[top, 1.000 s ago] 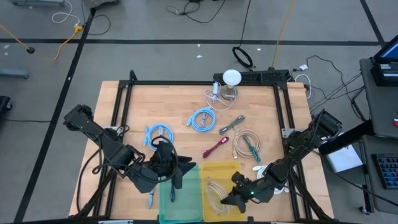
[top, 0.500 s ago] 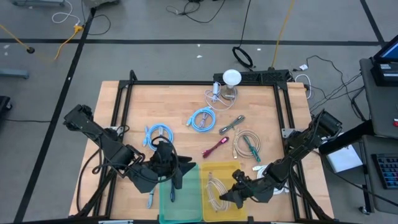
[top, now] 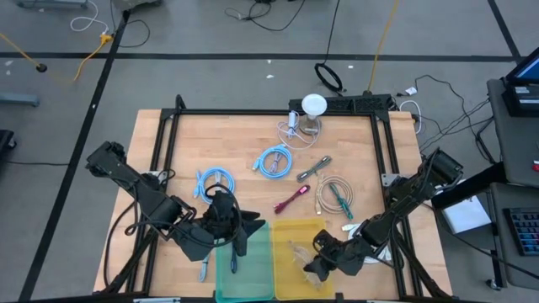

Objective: Pick & Place USB Port
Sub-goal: Put the left brown hdmi cable into the yellow bin

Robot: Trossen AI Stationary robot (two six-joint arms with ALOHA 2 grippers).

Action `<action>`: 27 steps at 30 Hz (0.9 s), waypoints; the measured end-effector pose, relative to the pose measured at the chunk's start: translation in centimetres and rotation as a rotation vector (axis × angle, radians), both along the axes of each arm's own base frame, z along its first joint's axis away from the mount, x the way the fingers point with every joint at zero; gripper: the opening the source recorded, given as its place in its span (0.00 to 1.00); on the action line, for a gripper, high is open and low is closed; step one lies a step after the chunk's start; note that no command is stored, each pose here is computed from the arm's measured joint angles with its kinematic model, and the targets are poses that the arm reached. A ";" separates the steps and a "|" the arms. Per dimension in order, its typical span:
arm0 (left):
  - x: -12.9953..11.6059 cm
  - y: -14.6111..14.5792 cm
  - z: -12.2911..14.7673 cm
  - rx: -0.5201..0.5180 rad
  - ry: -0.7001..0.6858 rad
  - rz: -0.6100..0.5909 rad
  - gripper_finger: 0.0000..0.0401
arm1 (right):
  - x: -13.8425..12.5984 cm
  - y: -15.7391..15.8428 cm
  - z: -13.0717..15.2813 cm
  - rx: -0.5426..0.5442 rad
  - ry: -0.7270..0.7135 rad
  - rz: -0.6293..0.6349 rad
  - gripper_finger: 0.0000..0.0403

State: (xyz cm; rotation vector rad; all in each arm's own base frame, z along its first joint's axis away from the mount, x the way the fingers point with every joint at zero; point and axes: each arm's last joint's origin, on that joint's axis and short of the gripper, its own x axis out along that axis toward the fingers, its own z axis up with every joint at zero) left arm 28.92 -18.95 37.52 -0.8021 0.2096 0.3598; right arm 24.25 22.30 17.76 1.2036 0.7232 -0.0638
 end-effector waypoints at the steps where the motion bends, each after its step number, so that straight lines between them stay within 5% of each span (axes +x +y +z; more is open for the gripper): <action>1: 0.0 0.0 0.0 0.000 0.000 0.000 0.40 | 0.0 0.0 0.0 -0.002 0.004 0.000 0.23; 14: 0.0 0.0 0.0 0.011 0.003 -0.003 0.40 | 0.0 -0.3 -0.4 -0.058 0.055 0.072 0.11; 27: 0.0 0.0 0.0 0.019 0.006 -0.006 0.40 | 2.6 -1.5 5.6 -0.410 0.208 0.155 0.01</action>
